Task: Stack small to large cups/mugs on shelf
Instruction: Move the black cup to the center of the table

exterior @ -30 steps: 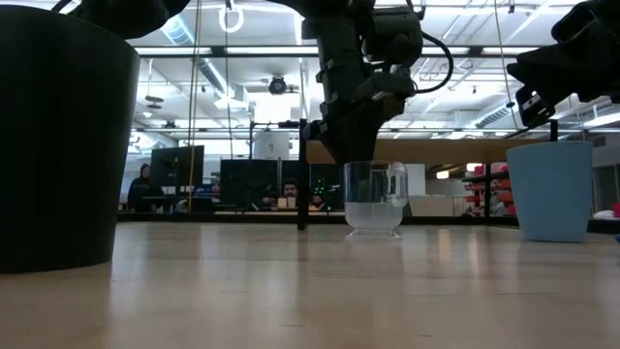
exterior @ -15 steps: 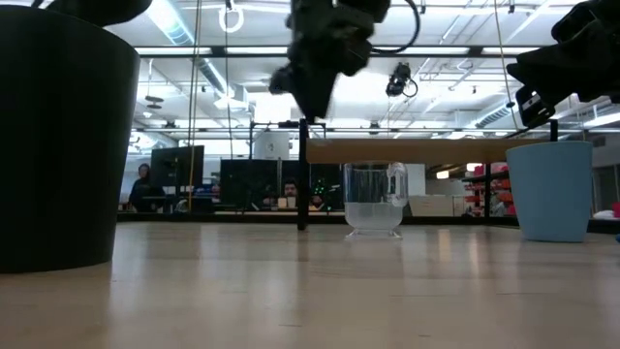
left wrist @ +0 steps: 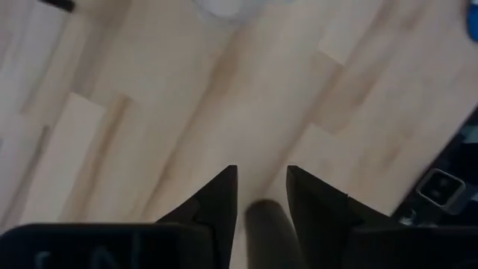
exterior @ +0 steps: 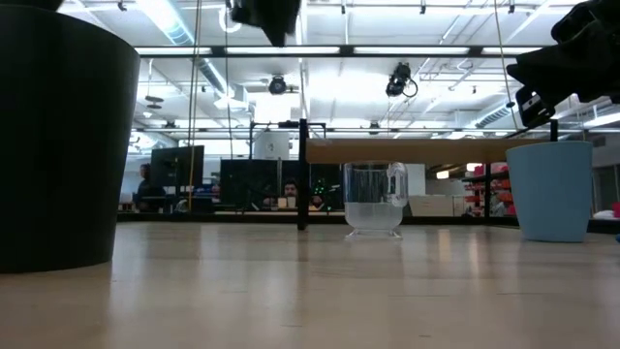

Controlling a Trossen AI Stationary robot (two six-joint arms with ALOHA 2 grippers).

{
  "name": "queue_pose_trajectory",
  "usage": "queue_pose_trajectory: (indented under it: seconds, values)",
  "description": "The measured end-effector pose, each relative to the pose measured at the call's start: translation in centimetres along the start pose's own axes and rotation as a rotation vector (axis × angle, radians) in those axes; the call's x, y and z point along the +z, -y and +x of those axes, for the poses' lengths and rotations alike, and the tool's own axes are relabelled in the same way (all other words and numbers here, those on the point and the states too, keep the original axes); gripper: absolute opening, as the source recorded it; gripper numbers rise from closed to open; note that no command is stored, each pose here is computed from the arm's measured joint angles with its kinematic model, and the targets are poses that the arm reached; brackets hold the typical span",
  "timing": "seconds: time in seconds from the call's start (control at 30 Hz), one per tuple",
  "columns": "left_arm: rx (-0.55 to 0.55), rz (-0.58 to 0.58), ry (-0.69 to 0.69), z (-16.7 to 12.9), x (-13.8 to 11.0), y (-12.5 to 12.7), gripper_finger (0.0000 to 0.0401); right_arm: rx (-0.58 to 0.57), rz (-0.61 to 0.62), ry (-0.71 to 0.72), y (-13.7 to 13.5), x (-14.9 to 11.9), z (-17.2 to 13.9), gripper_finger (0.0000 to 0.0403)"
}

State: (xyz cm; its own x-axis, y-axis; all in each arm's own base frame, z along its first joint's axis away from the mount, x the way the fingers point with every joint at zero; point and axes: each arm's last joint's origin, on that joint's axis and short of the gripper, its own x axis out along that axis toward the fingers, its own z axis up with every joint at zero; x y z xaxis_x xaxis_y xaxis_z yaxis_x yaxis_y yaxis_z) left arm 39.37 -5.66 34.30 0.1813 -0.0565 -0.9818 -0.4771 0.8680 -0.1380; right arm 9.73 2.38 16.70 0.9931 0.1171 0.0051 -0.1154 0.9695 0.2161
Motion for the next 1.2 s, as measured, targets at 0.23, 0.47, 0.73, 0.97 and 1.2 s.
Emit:
queue_pose_trajectory:
  seconds: [0.23, 0.47, 0.73, 0.97, 1.2]
  values:
    - [0.017, -0.051, -0.029, -1.8, -7.5, 2.6, 0.0106, 0.0, 0.0, 0.0, 0.0, 0.0, 0.0, 0.0073]
    - [0.119, -0.196, -0.052, -2.0, -15.8, 1.5, 0.0096, 0.0, 0.0, 0.0, 0.0, 0.0, 0.0, 0.0073]
    - [0.09, -0.298, -0.001, 0.4, -18.3, 0.3, 0.011, 0.0, 0.0, 0.0, 0.0, 0.0, 0.0, 0.0073]
    - [0.021, -0.337, 0.026, 2.9, -17.2, 0.2, 0.0132, 0.0, 0.0, 0.0, 0.0, 0.0, 0.0, 0.0073]
    - [0.003, -0.39, 0.015, 3.9, -16.1, -0.3, 0.0148, 0.0, 0.0, 0.0, 0.0, 0.0, 0.0, 0.0073]
